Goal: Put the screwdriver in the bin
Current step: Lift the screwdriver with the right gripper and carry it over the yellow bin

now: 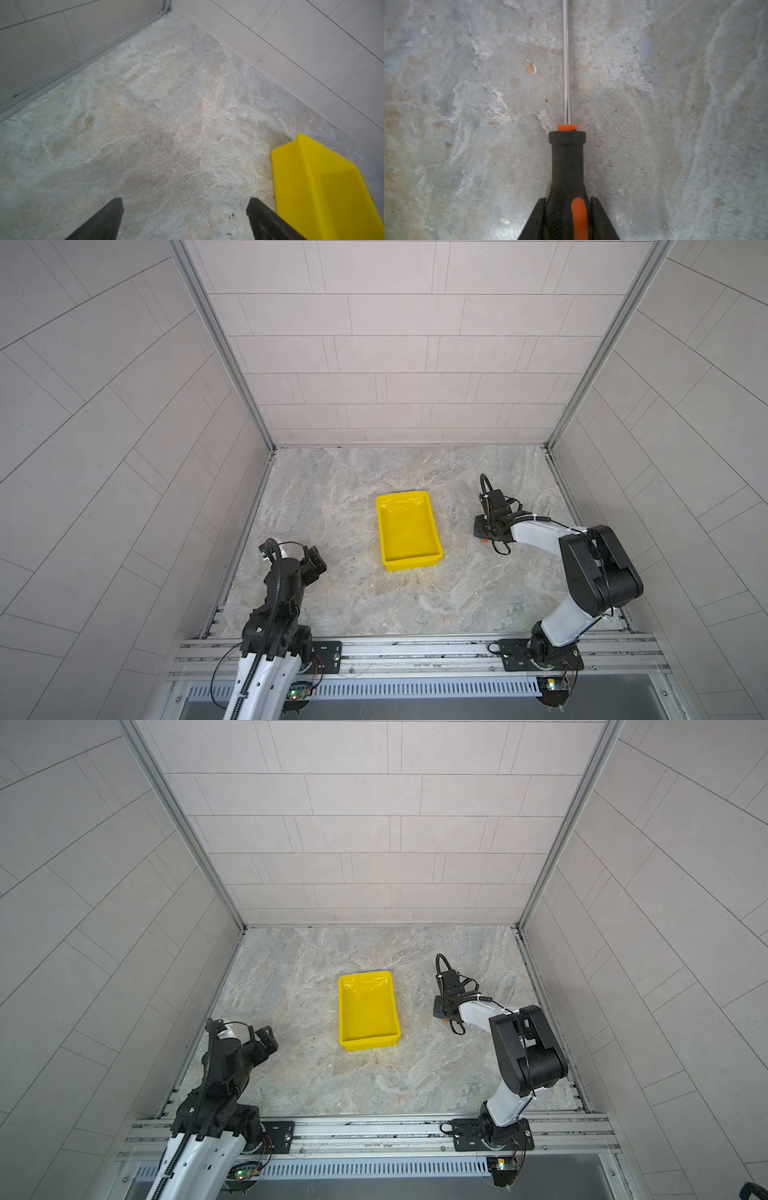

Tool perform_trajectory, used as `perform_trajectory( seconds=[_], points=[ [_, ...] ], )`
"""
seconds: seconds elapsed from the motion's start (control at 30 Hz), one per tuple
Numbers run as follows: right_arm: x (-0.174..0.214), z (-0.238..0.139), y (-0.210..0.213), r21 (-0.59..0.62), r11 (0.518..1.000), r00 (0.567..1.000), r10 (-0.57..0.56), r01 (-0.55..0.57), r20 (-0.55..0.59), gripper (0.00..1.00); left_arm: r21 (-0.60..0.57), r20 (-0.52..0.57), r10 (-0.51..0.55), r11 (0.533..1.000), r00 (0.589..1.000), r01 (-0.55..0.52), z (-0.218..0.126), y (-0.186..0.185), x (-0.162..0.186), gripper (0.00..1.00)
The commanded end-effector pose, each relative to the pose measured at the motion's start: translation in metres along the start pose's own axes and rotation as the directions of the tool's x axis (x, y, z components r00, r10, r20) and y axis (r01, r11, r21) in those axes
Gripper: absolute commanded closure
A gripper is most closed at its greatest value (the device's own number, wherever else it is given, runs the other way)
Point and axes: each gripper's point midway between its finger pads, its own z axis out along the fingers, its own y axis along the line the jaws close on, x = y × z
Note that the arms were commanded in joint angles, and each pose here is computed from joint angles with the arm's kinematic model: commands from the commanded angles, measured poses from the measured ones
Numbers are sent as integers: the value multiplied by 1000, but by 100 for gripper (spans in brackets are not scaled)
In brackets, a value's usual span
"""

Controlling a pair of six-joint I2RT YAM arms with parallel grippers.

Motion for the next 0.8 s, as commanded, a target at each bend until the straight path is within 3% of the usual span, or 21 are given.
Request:
perform_trajectory(
  seconds=[0.0, 0.23, 0.53, 0.63, 0.77],
  points=[
    [3, -3, -3, 30, 1000, 1000, -9, 9, -6, 89, 41, -31, 81, 996, 996, -80, 6, -16, 5, 0],
    [18, -26, -22, 58, 998, 1000, 9, -10, 24, 97, -11, -82, 224, 974, 971, -225, 15, -30, 11, 0],
    [26, -92, -20, 72, 997, 999, -36, 34, 20, 100, -44, -16, 184, 982, 983, -185, 13, -20, 5, 0],
    [32, -117, -7, 11, 1000, 997, -27, 26, 66, 100, -32, 9, 169, 985, 986, -169, 9, -19, 3, 0],
    [26, -149, 28, -72, 995, 977, -49, 65, 209, 100, -21, 26, 163, 986, 986, -163, 7, -19, 1, 0]
  ],
)
